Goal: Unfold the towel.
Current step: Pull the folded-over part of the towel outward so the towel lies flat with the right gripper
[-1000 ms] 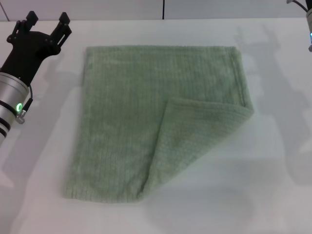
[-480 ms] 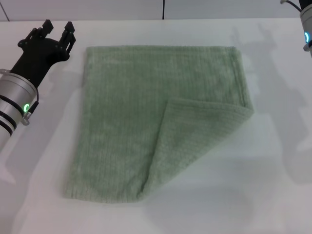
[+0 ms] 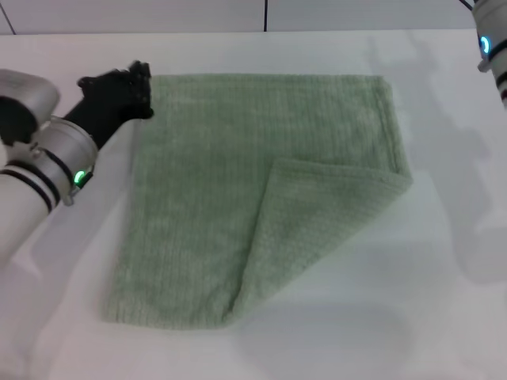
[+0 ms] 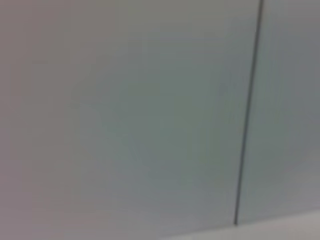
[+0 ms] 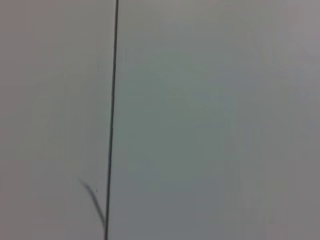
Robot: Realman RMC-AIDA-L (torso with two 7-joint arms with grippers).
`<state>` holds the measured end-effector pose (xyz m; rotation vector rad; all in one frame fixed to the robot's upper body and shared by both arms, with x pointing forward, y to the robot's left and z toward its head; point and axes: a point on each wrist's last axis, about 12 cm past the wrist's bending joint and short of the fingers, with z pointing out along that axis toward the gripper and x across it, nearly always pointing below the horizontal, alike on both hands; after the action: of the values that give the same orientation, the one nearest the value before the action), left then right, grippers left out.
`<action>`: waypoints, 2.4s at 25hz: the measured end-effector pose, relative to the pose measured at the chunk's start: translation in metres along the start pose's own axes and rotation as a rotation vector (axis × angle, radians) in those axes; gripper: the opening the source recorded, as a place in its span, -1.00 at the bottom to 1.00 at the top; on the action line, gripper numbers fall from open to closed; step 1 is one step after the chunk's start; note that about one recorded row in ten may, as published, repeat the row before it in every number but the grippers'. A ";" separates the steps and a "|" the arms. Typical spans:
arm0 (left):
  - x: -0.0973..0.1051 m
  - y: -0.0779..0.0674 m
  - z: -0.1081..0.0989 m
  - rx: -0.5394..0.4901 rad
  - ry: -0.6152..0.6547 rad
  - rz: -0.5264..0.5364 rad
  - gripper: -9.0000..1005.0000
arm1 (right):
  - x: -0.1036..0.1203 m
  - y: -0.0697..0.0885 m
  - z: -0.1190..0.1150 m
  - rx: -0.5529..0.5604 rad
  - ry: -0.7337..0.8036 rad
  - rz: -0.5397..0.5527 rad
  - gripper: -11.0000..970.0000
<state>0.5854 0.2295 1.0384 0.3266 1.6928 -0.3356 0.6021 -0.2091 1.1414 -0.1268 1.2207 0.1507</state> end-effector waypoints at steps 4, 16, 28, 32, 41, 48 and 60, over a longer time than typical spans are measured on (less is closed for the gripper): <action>0.003 -0.007 0.010 0.032 0.075 0.043 -0.89 | 0.001 0.005 0.011 -0.020 0.048 0.004 0.45; 0.009 -0.009 0.019 0.010 0.194 0.037 -0.98 | 0.002 0.021 0.029 -0.087 0.157 0.013 0.45; 0.015 -0.008 0.022 -0.027 0.284 0.003 -0.99 | 0.002 0.028 0.032 -0.114 0.187 0.016 0.45; 0.016 -0.008 0.022 -0.034 0.294 -0.013 -0.99 | 0.001 0.033 0.037 -0.131 0.210 0.019 0.45; 0.017 -0.009 0.023 -0.036 0.315 -0.010 -0.99 | 0.000 0.039 0.046 -0.155 0.256 0.017 0.45; 0.016 -0.014 0.025 -0.017 0.313 -0.003 -0.98 | 0.002 0.039 0.050 -0.156 0.289 0.017 0.45; 0.015 -0.014 0.025 -0.011 0.313 0.003 -0.98 | -0.002 0.063 0.059 -0.252 0.418 0.018 0.45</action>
<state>0.6005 0.2068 1.0202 0.3890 2.0003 -0.2829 0.6445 -0.1367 1.1622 -0.3810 1.6168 0.3049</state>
